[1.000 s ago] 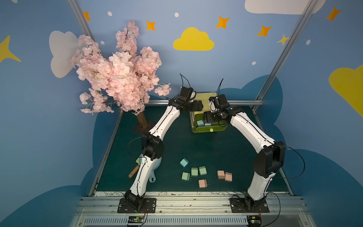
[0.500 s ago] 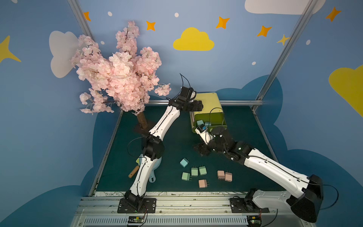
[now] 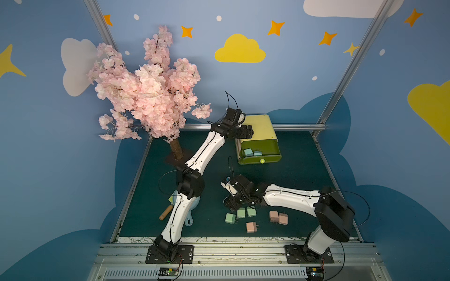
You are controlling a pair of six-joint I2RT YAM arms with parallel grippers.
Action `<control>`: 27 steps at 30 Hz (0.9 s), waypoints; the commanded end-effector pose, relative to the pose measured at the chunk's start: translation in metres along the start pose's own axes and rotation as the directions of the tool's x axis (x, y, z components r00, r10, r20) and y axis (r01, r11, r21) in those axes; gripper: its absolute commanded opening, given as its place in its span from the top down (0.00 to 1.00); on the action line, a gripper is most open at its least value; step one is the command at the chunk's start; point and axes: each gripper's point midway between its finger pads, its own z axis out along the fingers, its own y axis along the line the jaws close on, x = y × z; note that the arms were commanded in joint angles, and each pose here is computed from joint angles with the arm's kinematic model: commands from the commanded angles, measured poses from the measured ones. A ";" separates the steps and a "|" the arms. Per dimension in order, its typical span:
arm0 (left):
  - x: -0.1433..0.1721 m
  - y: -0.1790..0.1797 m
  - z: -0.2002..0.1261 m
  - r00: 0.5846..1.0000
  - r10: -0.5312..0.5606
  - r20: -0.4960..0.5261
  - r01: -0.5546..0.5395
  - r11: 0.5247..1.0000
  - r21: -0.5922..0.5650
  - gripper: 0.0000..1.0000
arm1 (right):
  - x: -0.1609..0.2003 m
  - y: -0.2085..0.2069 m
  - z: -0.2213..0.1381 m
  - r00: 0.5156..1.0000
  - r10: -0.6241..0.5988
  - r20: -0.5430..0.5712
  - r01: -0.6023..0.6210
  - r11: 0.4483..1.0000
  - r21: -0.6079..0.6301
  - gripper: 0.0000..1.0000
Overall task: Place the plugs into the drawer by color
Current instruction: Pick up the plug from the center of the board.
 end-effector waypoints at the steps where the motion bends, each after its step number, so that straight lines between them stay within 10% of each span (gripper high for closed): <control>1: -0.005 -0.010 -0.020 1.000 0.027 0.010 -0.027 1.000 0.006 0.07 | 0.003 0.003 0.002 0.998 0.062 -0.034 -0.062 0.998 -0.010 0.27; 27: -0.009 -0.010 -0.024 0.999 0.040 0.022 -0.040 0.999 -0.005 0.06 | -0.007 -0.001 0.047 0.990 0.029 -0.137 -0.028 1.000 0.006 0.23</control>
